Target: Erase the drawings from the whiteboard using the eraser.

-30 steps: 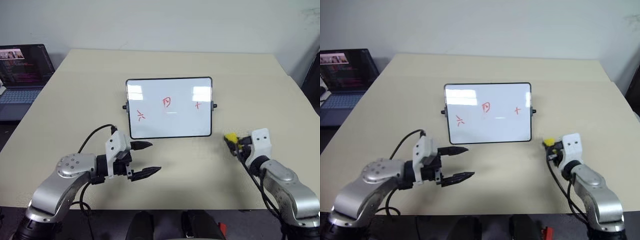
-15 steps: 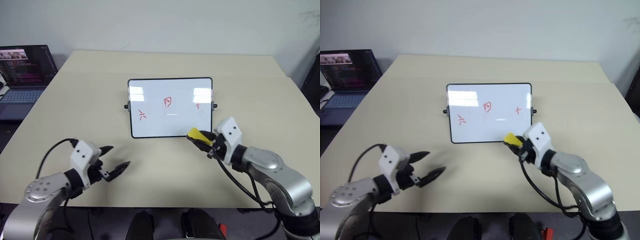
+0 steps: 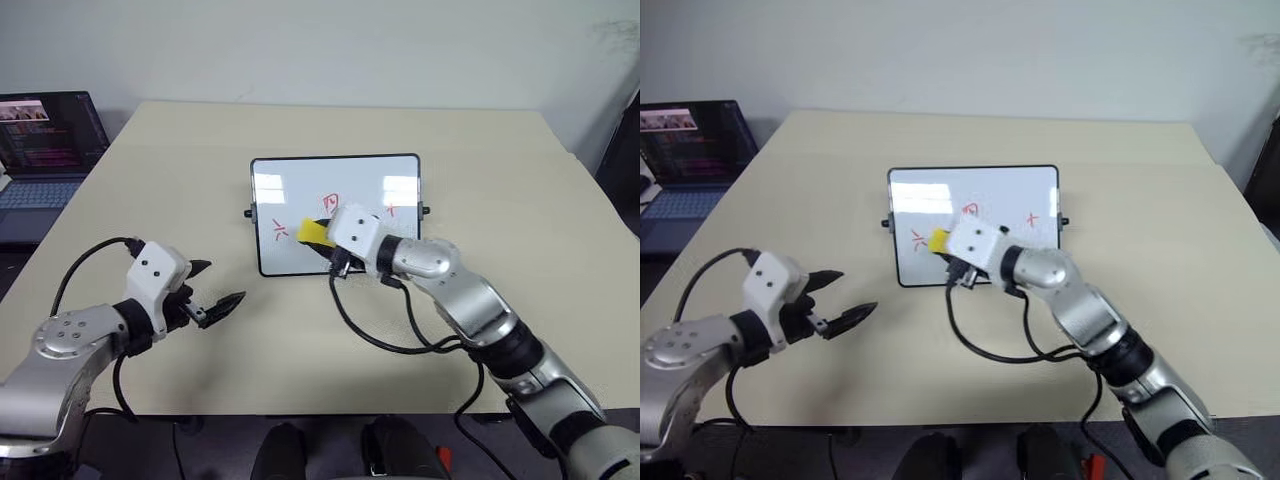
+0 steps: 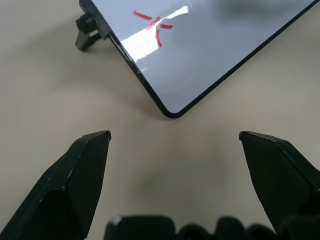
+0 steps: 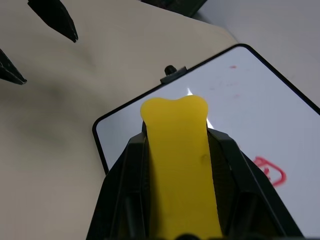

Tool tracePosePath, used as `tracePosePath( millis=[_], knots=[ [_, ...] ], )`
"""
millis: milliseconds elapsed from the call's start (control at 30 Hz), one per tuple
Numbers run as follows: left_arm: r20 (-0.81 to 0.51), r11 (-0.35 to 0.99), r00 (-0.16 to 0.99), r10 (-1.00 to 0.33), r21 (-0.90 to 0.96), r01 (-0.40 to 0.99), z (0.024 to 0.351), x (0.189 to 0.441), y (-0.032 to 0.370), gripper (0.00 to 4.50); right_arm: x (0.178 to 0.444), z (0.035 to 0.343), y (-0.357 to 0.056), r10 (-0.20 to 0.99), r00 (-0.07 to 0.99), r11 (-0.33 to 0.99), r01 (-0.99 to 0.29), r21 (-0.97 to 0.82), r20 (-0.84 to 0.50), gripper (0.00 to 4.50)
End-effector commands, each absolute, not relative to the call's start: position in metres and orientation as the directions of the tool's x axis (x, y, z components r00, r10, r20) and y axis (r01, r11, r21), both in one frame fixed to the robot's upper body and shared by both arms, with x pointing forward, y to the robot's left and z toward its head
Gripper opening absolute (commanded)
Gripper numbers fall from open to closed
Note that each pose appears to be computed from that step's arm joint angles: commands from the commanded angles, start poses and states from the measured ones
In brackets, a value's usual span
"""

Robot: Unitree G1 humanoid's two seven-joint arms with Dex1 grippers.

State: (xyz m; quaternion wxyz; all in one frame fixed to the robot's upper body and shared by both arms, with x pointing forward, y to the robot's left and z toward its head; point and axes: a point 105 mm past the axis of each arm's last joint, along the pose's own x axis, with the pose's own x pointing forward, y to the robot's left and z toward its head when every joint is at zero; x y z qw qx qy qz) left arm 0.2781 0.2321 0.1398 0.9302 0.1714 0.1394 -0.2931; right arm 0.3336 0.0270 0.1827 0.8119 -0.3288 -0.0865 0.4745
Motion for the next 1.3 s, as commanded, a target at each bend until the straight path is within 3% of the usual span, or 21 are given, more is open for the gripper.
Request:
tracePosePath(
  millis=[33, 367, 733, 967, 1300],
  knots=[
    [-0.357, 0.749, 0.792, -0.495, 0.287, 0.597, 0.149, 0.287, 0.233, 4.50, 0.341, 0.193, 0.043, 0.837, 0.526, 0.274, -0.644, -0.715, -0.153, 1.24],
    [-0.361, 0.726, 0.780, -0.511, 0.304, 0.616, 0.153, 0.298, 0.232, 4.50, 0.379, 0.194, 0.064, 0.783, 0.594, 0.195, -0.519, -0.832, -0.186, 1.24],
    [-0.349, 0.712, 0.773, -0.530, 0.312, 0.629, 0.153, 0.296, 0.225, 4.50, 0.389, 0.158, 0.065, 0.744, 0.551, 0.020, -0.584, -0.812, -0.378, 1.24],
    [-0.358, 0.709, 0.764, -0.537, 0.299, 0.638, 0.149, 0.291, 0.225, 4.50, 0.400, 0.194, 0.070, 0.757, 0.626, 0.116, -0.411, -0.904, -0.188, 1.24],
    [-0.354, 0.700, 0.754, -0.554, 0.293, 0.652, 0.148, 0.292, 0.222, 4.50, 0.387, 0.139, 0.062, 0.726, 0.522, -0.084, -0.579, -0.811, -0.448, 1.24]
  ],
)
